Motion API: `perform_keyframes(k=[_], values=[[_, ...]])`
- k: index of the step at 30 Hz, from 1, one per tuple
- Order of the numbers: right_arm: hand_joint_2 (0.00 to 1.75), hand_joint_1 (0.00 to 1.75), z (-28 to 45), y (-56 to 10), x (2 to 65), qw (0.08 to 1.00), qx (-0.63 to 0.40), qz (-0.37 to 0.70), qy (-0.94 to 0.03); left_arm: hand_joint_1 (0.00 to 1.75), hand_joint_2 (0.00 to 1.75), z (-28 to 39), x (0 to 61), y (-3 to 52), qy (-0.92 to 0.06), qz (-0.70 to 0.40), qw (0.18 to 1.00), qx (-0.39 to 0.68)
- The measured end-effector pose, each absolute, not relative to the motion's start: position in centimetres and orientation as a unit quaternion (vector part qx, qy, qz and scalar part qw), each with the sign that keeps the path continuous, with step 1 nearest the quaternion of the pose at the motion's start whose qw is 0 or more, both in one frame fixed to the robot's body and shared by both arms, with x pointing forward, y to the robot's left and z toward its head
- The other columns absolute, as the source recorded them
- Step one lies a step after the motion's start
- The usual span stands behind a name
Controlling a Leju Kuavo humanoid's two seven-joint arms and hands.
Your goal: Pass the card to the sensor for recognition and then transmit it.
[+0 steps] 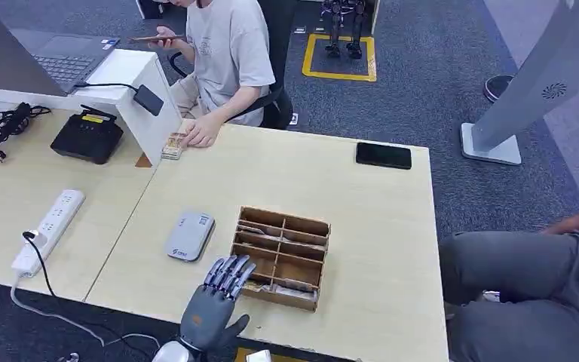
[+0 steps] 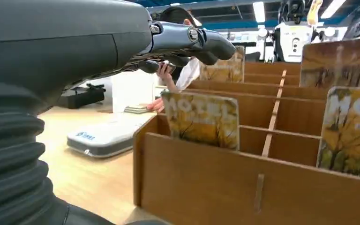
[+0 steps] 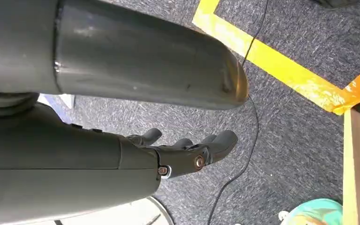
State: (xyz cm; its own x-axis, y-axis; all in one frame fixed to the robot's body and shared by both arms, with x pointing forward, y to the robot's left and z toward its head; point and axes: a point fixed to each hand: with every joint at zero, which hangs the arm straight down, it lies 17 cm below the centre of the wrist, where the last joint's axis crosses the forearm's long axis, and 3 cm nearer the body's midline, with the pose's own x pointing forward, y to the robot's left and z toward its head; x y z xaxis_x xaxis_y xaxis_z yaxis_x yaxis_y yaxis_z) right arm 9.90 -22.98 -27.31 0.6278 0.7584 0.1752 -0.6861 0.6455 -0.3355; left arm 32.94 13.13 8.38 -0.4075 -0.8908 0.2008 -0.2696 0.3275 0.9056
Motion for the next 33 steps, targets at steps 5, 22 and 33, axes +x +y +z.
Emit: perform_keyframes(k=[5, 22, 33], values=[[0.00, 0.00, -27.3, -23.0, 9.9, 0.893, -0.119, 0.406, -0.153, 0.00, 1.75, 7.7, 32.8, 13.2, -0.722, -0.427, 0.373, 0.397], [0.00, 0.00, -27.2, -21.5, 9.8, 0.891, -0.109, 0.413, -0.155, 0.00, 1.75, 8.7, 33.1, 12.9, -0.744, -0.401, 0.373, 0.383], [0.00, 0.00, -27.1, -21.2, 9.9, 0.889, -0.107, 0.416, -0.157, 0.00, 1.75, 9.1, 33.3, 13.3, -0.743, -0.394, 0.373, 0.392]])
